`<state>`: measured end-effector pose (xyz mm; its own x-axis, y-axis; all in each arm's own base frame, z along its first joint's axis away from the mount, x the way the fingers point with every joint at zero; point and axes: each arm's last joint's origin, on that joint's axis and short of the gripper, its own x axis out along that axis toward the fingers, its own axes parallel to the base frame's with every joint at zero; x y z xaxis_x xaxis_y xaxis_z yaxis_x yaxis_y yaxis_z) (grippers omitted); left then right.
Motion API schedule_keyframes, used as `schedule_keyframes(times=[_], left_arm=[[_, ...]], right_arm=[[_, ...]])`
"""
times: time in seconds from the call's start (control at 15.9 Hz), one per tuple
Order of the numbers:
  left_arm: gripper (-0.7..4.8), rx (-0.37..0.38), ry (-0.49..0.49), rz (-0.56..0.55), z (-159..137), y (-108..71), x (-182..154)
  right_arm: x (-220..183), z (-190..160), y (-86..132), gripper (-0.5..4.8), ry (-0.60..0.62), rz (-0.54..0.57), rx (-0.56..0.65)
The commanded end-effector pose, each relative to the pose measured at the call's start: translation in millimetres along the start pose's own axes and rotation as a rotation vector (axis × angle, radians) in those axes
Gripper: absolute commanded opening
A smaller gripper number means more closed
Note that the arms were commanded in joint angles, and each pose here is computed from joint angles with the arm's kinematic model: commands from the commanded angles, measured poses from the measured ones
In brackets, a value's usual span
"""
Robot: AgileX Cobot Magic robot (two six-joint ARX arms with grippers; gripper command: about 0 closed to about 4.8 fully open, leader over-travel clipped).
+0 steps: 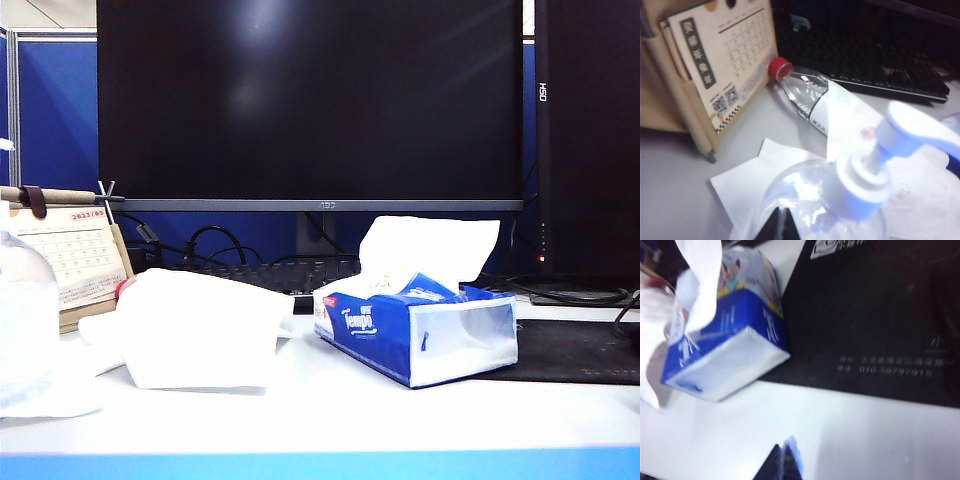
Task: Pull out a tissue from the tissue dispenser, then press the switch of the alcohol sanitizer bottle to drop some sanitizer on the paper tissue, and finally place the treated tissue on the table.
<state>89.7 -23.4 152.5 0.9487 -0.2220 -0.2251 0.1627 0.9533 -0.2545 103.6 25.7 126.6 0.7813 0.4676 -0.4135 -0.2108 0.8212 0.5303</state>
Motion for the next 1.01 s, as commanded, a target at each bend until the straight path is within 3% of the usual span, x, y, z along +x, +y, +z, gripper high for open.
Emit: schedule_keyframes(times=[0.06,0.19,0.38,0.5,1.01], left_arm=[[-0.05,0.037,0.019,-0.005,-2.7,0.4,1.5],[-0.04,0.032,0.017,0.002,-2.6,0.7,1.5],[-0.01,-0.035,0.016,-0.005,-2.4,0.4,1.4],[-0.01,-0.034,0.016,-0.005,-2.4,0.4,1.4],[-0.01,-0.034,0.016,-0.005,-2.4,0.4,1.4]], right_arm=[[2.9,-6.3,3.5,-0.04,0.011,-0.058,-0.091],[4.4,-8.7,8.6,-0.04,-0.015,-0.117,-0.142],[5.2,-11.7,13.8,-0.04,0.014,-0.061,-0.164],[5.5,-13.8,16.9,-0.04,0.047,0.0,-0.173],[5.5,-13.7,16.8,-0.04,0.046,-0.002,-0.173]])
